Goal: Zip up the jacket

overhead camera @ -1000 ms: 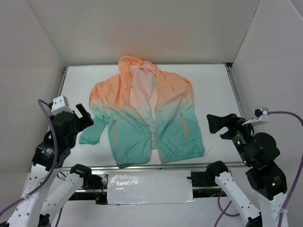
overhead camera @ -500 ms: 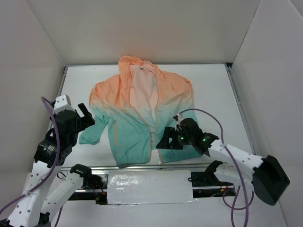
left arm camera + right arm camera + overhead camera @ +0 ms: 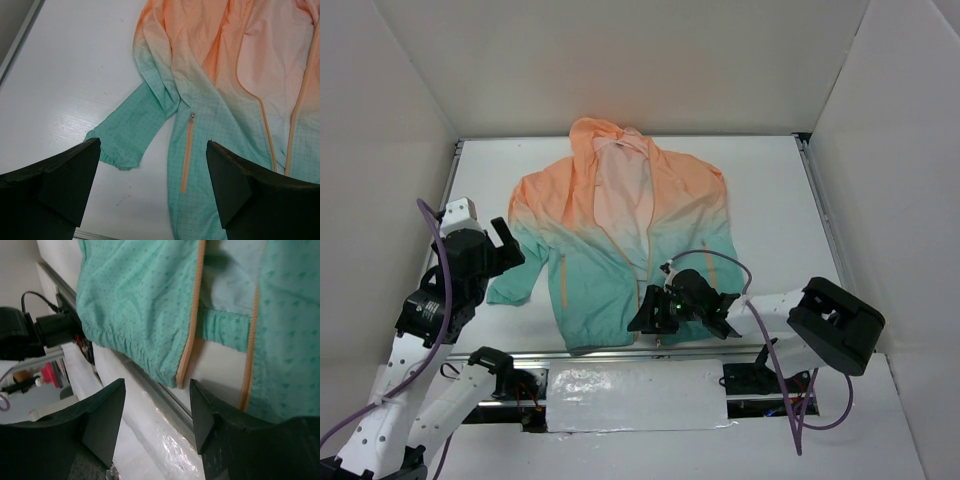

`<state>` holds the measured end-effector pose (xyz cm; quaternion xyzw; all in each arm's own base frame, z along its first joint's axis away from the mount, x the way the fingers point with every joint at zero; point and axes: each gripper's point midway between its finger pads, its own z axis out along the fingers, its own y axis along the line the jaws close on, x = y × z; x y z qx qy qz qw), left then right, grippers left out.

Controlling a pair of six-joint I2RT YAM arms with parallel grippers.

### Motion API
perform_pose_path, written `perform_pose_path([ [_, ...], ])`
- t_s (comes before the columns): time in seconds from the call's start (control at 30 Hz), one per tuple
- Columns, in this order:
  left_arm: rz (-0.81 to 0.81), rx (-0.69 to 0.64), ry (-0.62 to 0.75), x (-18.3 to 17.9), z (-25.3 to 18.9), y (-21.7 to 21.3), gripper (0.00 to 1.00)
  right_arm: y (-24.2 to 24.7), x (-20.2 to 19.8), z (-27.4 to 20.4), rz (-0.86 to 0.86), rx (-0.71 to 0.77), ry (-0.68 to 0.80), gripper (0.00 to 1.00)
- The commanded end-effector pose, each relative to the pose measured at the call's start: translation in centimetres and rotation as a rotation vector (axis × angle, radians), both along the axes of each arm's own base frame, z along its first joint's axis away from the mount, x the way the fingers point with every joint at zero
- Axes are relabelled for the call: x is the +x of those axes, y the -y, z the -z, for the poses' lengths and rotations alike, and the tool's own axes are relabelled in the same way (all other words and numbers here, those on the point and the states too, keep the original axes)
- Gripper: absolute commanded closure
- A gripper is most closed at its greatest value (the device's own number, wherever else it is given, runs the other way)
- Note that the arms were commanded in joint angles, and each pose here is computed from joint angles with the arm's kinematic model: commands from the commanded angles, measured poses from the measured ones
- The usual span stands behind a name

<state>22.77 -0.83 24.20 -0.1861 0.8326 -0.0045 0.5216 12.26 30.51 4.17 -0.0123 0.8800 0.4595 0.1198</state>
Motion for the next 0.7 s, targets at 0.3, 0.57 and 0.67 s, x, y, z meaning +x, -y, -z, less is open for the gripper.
perform_pose_path([
  [0.3, 0.037, -0.011, 0.041, 0.8, -0.9, 0.8, 0.01, -1.1, 2.8, 1.6, 0.108, -0.032, 0.027, 0.51],
  [0.57, 0.051, -0.011, 0.041, 1.0, -0.9, 1.0, 0.01, -0.9, 2.1, 2.7, 0.115, -0.026, -0.027, 0.86],
  [0.67, 0.074, -0.014, 0.039, 1.1, -0.9, 1.4, 0.01, -0.7, 2.1, 1.6, 0.112, -0.023, -0.006, 1.0],
])
